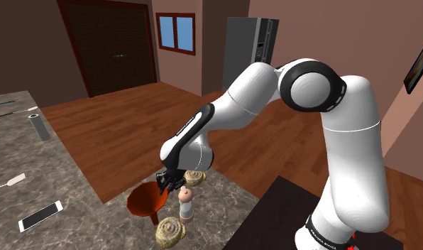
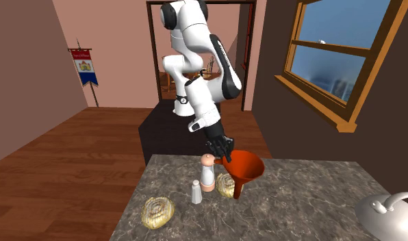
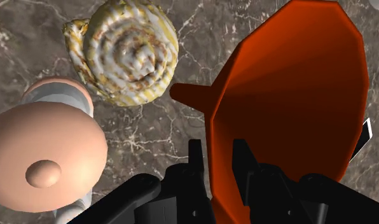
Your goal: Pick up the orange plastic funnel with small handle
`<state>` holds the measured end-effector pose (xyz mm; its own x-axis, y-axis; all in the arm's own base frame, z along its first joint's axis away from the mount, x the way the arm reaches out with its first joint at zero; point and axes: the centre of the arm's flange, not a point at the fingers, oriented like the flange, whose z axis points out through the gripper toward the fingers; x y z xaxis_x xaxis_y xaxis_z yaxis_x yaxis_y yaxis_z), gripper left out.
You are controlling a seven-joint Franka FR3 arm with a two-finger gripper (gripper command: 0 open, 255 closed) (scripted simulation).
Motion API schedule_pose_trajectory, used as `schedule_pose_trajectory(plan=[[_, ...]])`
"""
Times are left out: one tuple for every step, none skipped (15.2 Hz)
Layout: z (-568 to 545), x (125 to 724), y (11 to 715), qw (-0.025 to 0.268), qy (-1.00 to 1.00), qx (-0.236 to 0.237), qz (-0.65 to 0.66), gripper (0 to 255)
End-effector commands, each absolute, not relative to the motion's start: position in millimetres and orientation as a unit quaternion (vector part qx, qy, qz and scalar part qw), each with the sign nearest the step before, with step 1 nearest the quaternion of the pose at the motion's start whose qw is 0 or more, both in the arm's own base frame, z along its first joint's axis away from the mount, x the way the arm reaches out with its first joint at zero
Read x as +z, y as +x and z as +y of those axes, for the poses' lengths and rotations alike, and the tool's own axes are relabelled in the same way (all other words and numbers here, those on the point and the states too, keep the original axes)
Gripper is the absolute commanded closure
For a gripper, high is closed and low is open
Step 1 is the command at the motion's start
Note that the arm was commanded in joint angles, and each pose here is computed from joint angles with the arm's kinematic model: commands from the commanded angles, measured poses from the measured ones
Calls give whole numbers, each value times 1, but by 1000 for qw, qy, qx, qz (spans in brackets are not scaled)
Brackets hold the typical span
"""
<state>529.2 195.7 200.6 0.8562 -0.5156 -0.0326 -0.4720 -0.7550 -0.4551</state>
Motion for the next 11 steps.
schedule_pose_trajectory(plan=[[196, 211, 529, 230, -935, -48, 264, 255], [196, 216, 529, 230, -935, -48, 264, 255], [196, 221, 529, 230, -935, -48, 264, 255], [196, 227, 529, 230, -935, -48, 264, 255], [196, 232, 529, 230, -935, -48, 264, 255], [196, 237, 529, 230, -935, -48, 264, 255], [196, 243, 529, 230, -935, -48, 264, 255], [196, 248, 529, 230, -935, -48, 264, 255], [196, 253, 529, 230, -935, -48, 264, 255], [196, 254, 529, 230, -935, -48, 264, 255], [196, 254, 529, 230, -935, -48, 264, 255]])
